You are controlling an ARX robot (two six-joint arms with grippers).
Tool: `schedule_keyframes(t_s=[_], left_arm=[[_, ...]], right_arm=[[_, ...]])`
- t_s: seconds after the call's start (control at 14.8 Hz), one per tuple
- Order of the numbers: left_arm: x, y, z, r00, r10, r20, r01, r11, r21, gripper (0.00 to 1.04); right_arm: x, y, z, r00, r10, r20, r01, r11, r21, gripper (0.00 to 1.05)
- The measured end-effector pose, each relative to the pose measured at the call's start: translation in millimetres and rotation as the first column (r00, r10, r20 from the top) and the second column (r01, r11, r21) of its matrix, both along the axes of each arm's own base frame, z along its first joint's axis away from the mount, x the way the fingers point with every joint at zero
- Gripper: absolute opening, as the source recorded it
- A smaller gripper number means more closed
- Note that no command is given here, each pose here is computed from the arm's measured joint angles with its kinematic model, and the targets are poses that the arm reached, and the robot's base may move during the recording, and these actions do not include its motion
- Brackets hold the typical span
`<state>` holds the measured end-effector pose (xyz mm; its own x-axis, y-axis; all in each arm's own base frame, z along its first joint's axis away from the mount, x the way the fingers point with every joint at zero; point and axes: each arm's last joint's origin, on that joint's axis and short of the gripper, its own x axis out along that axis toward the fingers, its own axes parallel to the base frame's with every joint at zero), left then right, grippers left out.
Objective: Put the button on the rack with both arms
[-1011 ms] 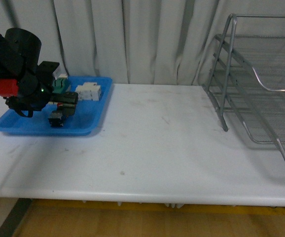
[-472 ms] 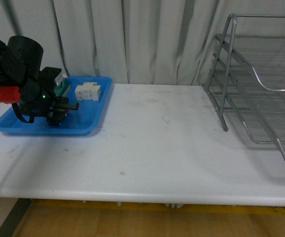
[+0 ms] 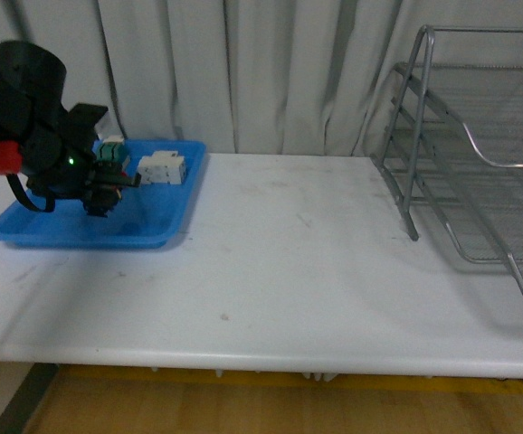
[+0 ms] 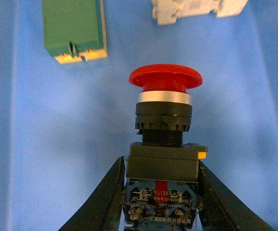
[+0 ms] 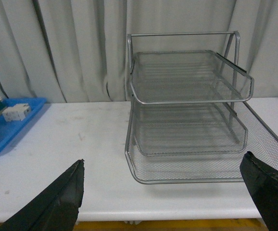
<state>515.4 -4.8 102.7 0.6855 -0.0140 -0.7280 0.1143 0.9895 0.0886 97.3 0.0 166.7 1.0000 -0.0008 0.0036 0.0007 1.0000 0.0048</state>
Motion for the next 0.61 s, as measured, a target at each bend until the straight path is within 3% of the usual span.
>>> schedule_keyframes(t_s=[0.27, 0.61], left_arm=[[-56, 12, 80, 0.979, -0.078, 0.186, 0.09, 0.995, -0.052, 0.37], [-184, 48, 107, 0.966, -0.106, 0.235, 0.134, 0.985, -0.108, 0.37]], right_arm=[[0, 0, 0, 1.0, 0.0, 0.0, 0.0, 1.0, 0.0, 0.98], [0, 0, 0, 1.0, 0.0, 0.0, 0.0, 1.0, 0.0, 0.98]])
